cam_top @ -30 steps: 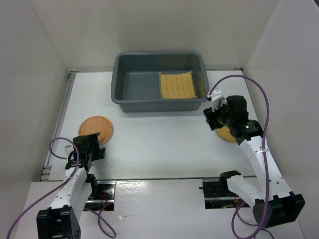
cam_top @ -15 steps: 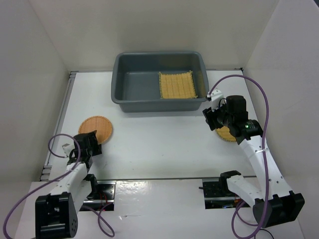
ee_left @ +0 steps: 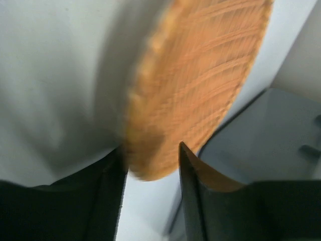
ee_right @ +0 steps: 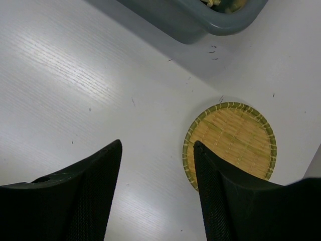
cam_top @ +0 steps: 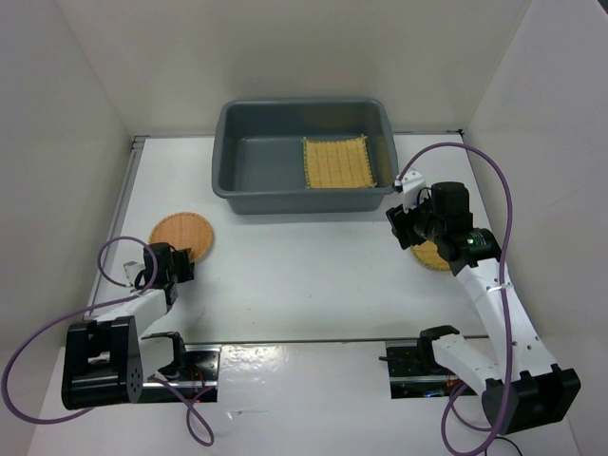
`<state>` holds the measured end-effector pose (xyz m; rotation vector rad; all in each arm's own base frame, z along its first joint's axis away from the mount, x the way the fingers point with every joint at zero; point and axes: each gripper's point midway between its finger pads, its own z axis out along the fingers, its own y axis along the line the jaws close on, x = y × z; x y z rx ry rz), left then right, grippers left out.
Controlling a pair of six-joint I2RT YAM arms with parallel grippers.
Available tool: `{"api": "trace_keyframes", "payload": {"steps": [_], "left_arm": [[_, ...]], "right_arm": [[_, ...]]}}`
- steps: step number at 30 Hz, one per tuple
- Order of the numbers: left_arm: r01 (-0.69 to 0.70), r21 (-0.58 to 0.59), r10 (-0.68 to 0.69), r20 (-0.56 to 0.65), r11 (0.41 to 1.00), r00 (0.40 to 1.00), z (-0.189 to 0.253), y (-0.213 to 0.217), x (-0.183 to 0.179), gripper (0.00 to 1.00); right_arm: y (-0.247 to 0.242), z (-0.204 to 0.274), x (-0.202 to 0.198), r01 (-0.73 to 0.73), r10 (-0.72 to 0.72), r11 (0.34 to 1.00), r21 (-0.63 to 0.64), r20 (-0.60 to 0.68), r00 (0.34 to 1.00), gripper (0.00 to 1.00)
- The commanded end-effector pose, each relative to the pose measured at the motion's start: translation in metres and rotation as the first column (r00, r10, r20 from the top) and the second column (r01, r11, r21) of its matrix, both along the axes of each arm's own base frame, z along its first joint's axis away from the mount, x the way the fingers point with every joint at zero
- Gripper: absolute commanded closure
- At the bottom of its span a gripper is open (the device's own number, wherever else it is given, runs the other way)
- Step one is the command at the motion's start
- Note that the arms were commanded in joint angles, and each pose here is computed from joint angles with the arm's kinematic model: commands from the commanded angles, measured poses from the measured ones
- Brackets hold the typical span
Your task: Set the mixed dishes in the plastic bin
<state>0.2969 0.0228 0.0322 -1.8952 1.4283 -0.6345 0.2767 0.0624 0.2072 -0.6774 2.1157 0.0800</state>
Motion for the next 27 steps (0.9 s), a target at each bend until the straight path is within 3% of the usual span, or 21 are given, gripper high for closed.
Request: {"api": "trace_keyframes", "payload": {"steps": [1, 5, 7, 10, 18, 19, 27], "left_arm": [[0.03, 0.02, -0.03, -0.029, 0.999, 0.999, -0.011, -0.001, -0.007, 0.52], [0.024, 0.022, -0.023, -0.052, 0.999, 0.998, -0.017, -0.001, -0.012, 0.9], [0.023, 0.033, -0.021, -0.067, 0.999, 0.998, -0.019, 0.001, -0.016, 0.95], [0.022, 0.059, -0.019, -0.053, 0.998, 0.998, -0.01, 0.005, -0.015, 1.0], [0.062, 0.184, -0.063, 0.001, 0.981, 0.998, 0.055, 0.016, -0.011, 1.0], [0.063, 0.212, -0.075, 0.05, 0.975, 0.996, 0.083, 0.018, 0.0, 1.0], [0.096, 0.342, -0.183, 0.232, 0.935, 0.955, 0.195, 0.007, 0.022, 1.0]], "right_arm": [[-0.002, 0.002, 0.003, 0.005, -0.005, 1.0, -0.003, 0.015, 1.0, 0.35], [-0.002, 0.0, 0.004, 0.005, -0.005, 1.0, -0.005, 0.006, 1.0, 0.35], [-0.002, 0.0, 0.004, 0.005, -0.005, 1.0, -0.005, 0.006, 1.0, 0.35], [-0.002, 0.0, 0.004, 0.005, -0.005, 1.0, -0.005, 0.006, 1.0, 0.35], [-0.002, 0.0, 0.004, 0.005, -0.005, 1.0, -0.005, 0.006, 1.0, 0.35], [-0.002, 0.0, 0.004, 0.005, -0.005, 1.0, -0.005, 0.006, 1.0, 0.35], [-0.003, 0.0, 0.004, 0.018, -0.018, 1.0, -0.004, 0.004, 1.0, 0.34]]}}
